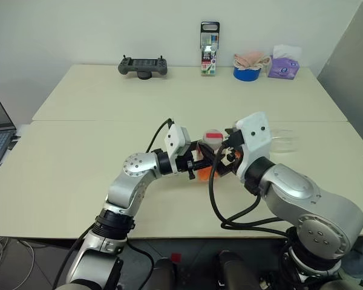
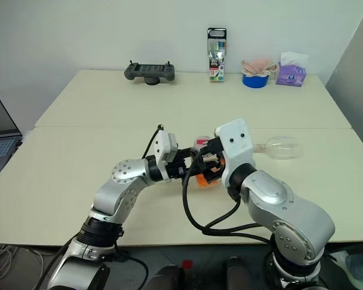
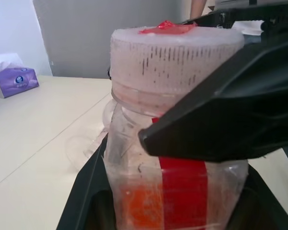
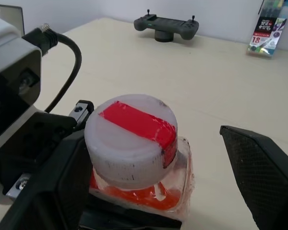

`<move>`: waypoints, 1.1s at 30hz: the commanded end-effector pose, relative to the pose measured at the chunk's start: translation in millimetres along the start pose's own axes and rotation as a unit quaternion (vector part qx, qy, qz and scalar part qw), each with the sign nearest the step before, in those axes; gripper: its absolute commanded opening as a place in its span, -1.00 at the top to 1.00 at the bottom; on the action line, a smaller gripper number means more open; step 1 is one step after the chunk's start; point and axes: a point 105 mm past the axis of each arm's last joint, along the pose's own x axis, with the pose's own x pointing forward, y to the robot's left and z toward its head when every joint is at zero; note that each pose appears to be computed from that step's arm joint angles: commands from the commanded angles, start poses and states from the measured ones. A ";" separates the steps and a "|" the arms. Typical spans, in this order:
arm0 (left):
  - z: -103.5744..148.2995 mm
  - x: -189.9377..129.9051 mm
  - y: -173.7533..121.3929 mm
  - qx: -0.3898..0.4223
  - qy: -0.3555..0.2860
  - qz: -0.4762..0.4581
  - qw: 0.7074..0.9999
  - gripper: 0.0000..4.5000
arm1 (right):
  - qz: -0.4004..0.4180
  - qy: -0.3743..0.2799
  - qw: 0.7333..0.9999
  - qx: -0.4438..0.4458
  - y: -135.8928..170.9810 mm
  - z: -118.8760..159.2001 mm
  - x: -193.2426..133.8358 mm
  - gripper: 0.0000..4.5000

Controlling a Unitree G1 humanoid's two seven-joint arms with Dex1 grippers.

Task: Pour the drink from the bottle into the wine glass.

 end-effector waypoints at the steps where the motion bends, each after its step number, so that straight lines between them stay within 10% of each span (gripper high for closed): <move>1: 20.5 3.4 0.2 0.028 -0.029 -0.012 0.999 0.23 | -0.049 -0.063 0.996 -0.040 -8.1 26.0 -16.1 -0.35; 5: 18.6 1.8 1.2 0.029 -0.024 -0.013 0.999 0.23 | -0.047 -0.065 0.996 -0.046 -6.9 29.2 -16.0 0.14; 12: 15.0 0.8 -0.5 0.027 -0.018 -0.013 0.999 0.23 | -0.023 -0.061 0.996 -0.068 -9.6 27.9 -18.3 0.14; 20: 13.3 -0.7 0.1 0.027 -0.015 -0.012 0.999 0.23 | 0.003 -0.071 0.995 -0.063 -2.8 30.4 -18.3 -1.00; 33: 12.6 -0.2 12.1 0.023 -0.017 0.002 1.000 0.23 | -0.012 -0.081 0.996 -0.034 -7.1 25.9 -23.9 -1.00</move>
